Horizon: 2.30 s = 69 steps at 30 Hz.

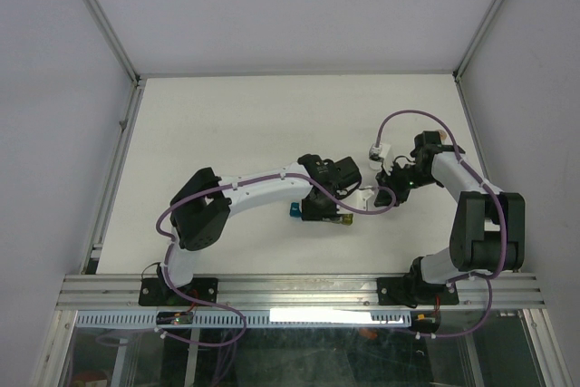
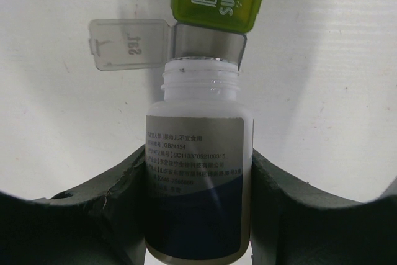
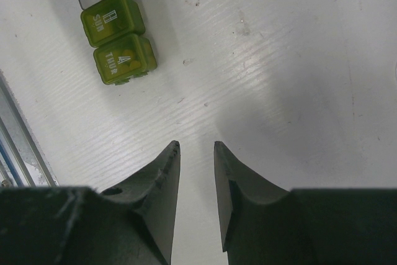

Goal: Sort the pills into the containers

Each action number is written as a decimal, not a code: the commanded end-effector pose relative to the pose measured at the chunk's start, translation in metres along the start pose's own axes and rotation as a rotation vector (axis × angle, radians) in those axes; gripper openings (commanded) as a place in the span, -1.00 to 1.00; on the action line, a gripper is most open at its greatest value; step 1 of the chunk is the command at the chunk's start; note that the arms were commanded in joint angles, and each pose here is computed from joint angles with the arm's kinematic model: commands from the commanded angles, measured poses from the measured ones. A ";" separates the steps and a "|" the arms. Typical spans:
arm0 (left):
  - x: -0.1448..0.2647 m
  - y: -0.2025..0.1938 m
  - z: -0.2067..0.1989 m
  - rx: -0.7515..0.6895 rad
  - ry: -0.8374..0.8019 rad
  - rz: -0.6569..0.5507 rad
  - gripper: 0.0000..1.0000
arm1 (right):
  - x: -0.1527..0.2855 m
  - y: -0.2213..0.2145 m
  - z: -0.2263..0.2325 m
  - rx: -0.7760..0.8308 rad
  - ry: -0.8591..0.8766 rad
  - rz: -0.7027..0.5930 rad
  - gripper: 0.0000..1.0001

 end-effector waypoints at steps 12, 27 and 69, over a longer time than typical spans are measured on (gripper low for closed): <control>0.010 0.004 0.004 -0.035 0.058 -0.017 -1.00 | 0.006 0.011 -0.005 0.018 -0.009 -0.047 -0.37; 0.017 0.014 0.004 -0.054 0.062 0.006 -1.00 | 0.007 0.012 -0.005 0.022 -0.016 -0.049 -0.37; 0.015 0.017 -0.002 -0.065 0.078 0.080 -1.00 | 0.010 0.012 -0.005 0.019 -0.018 -0.053 -0.37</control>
Point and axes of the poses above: each gripper's point midway between its finger pads, its own x axis back along the fingers, its own z axis along the line the jaws close on, y = z × x, the point moved 9 cm from there along x, back along the fingers, and after that the axes turned 1 degree about -x, right-handed, at the moved point
